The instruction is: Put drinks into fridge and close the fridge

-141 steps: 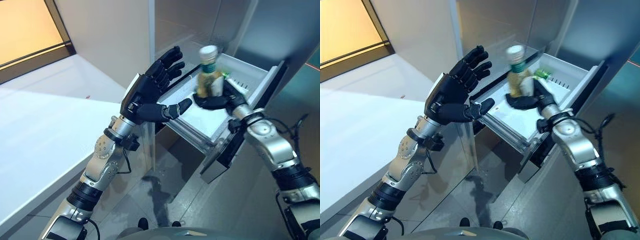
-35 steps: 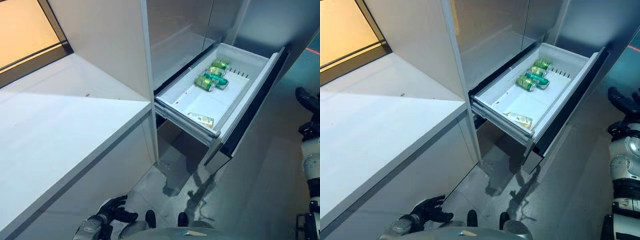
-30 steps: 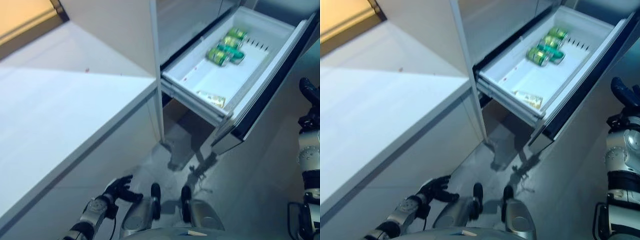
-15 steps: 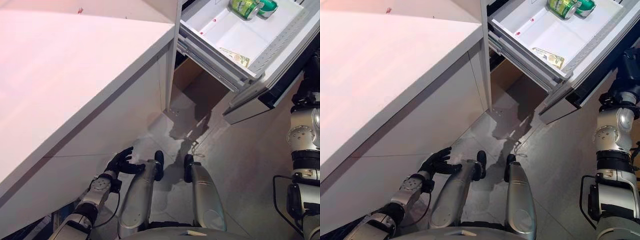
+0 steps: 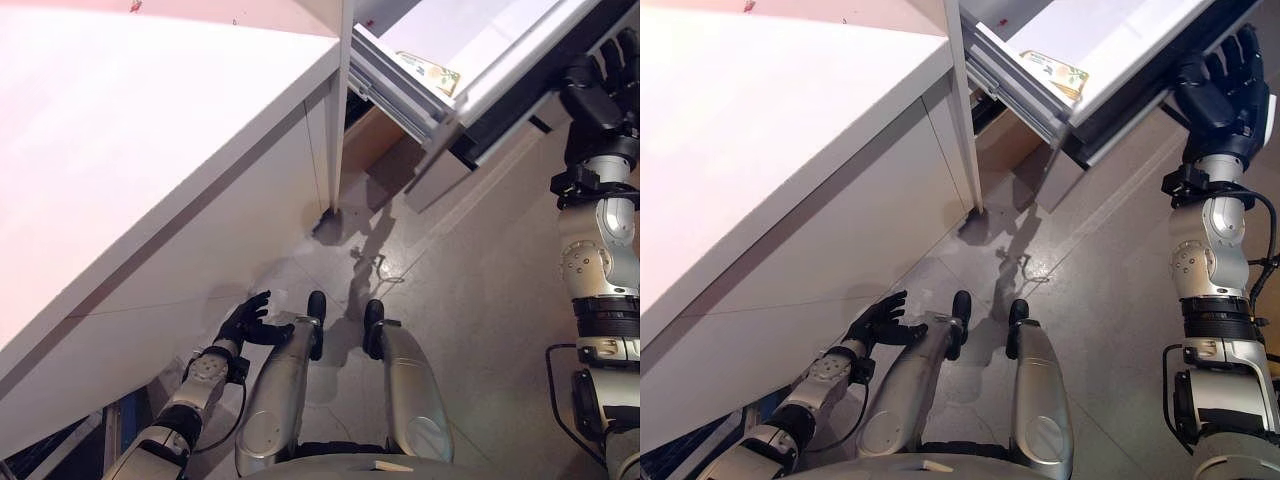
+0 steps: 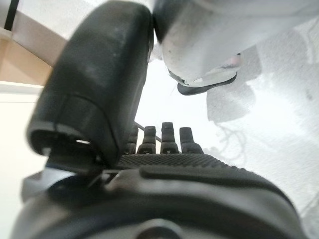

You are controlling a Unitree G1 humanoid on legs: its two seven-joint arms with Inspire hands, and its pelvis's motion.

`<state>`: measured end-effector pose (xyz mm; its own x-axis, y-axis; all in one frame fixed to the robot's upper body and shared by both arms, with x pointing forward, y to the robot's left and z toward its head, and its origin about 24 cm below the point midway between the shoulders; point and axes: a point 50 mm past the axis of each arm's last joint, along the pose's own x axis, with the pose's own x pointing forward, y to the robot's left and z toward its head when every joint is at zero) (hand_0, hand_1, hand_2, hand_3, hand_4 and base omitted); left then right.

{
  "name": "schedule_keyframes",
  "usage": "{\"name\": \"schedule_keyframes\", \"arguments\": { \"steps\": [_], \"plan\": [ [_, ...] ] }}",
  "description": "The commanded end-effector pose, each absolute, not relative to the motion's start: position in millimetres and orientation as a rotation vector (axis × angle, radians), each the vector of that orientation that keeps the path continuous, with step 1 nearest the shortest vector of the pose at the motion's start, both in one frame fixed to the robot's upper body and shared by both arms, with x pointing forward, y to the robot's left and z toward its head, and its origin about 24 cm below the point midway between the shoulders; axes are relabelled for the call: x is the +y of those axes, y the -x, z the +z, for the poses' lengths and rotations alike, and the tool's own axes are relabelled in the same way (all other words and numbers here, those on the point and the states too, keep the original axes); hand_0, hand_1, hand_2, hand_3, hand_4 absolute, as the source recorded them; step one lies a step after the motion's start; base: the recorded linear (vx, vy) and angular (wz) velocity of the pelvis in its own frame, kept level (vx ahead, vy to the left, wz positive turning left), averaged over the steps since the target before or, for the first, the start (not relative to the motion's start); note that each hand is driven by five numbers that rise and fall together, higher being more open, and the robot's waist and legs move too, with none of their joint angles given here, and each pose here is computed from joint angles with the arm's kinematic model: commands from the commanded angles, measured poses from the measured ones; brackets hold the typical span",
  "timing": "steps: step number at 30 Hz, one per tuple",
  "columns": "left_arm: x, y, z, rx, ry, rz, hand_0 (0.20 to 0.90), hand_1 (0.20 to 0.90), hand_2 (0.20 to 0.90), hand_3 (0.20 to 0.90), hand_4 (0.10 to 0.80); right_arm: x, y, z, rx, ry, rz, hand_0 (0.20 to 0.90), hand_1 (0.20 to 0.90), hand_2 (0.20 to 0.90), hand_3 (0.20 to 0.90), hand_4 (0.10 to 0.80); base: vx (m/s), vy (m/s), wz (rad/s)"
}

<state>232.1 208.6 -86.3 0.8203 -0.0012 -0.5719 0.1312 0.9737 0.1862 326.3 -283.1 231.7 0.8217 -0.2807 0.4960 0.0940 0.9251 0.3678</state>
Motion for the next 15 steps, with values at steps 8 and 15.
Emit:
{"name": "schedule_keyframes", "arguments": {
  "steps": [8,15],
  "plan": [
    [231.3,-182.9,-109.6,0.74,-0.294,-0.072,0.9,0.9,0.9,0.9,0.8,-153.4,-288.4,338.5,-1.011,-0.271,0.511,0.9,0.9,0.9,0.9,0.8,0.046,-0.007,0.25],
    [232.8,-164.1,-120.1,0.806,-0.316,-0.087,0.9,0.9,0.9,0.9,0.8,-171.3,-296.6,330.7,-1.013,-0.218,0.272,0.9,0.9,0.9,0.9,0.8,0.089,-0.009,0.16]
  ]
}}
